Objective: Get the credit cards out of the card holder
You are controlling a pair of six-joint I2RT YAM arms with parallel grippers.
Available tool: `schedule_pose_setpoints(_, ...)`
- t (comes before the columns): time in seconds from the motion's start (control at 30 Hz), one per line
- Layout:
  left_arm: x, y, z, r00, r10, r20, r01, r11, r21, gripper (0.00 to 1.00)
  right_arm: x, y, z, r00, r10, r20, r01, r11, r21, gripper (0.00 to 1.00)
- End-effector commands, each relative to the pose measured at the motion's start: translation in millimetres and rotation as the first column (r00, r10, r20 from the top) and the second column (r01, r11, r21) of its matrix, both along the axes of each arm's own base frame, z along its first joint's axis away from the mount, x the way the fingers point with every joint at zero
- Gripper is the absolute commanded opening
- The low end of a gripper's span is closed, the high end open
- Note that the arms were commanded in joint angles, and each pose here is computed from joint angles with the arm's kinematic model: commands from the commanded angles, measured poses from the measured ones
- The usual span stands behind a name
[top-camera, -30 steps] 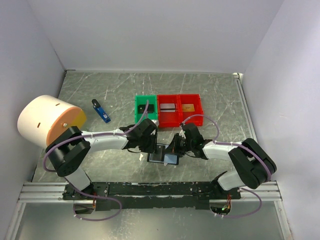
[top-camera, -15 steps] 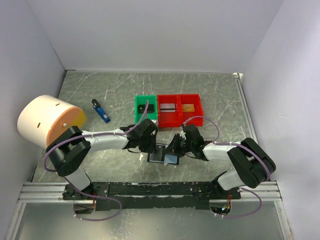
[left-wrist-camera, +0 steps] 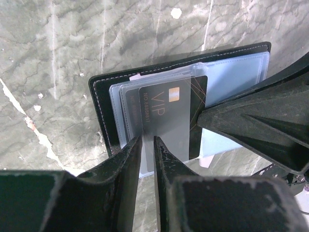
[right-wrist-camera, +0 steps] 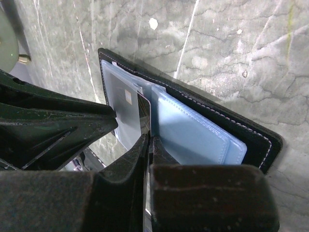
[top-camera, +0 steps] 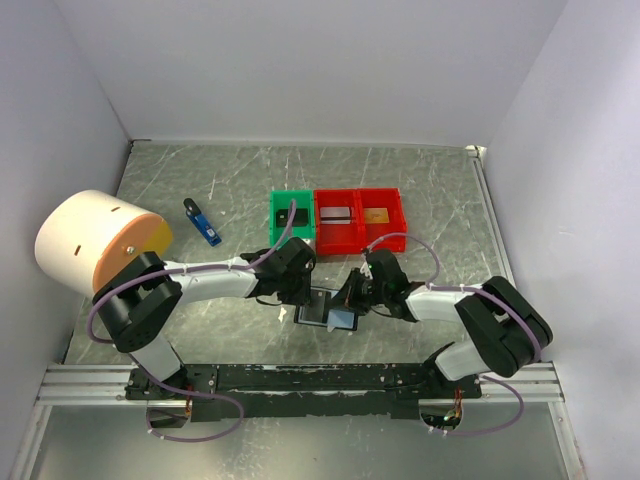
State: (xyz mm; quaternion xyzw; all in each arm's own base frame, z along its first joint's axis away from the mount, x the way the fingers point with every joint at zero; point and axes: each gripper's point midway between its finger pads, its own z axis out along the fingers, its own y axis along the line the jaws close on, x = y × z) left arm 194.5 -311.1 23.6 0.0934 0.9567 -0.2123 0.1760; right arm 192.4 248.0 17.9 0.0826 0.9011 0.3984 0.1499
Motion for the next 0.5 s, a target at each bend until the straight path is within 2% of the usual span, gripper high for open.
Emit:
schedule_pose_setpoints(0.0, 3.0, 12.3, -10.9, 0.998, 0.056, 0.015, -0.057, 0.997, 0.057, 0.29, 1.6, -1.9, 0.1, 1.0, 0.01, -0.019, -0.011, 0.999, -0.035, 0.01)
schedule_pose_setpoints(0.13, -1.2, 3.6, -12.5, 0.998, 0.058, -0.004, -0.058, 0.998, 0.012, 0.29, 0.1, -4.1, -3.9, 0.999, 0.031, -0.021, -0.032, 0.998, -0.062, 0.01)
schedule_pose_setpoints(0.27, -3.6, 4.0, -13.0, 0.998, 0.061, -0.011, -0.061, 0.998, 0.015, 0.29, -1.2, 0.6, -2.0, 0.997, 0.081, -0.011, -0.081, 0.995, -0.05, 0.01)
schedule_pose_setpoints(0.47, -8.5, -3.1, -16.7, 0.997, 0.063, -0.034, -0.063, 0.998, -0.013, 0.29, -6.5, -4.8, -4.5, 0.997, 0.069, -0.017, -0.07, 0.996, -0.059, 0.01)
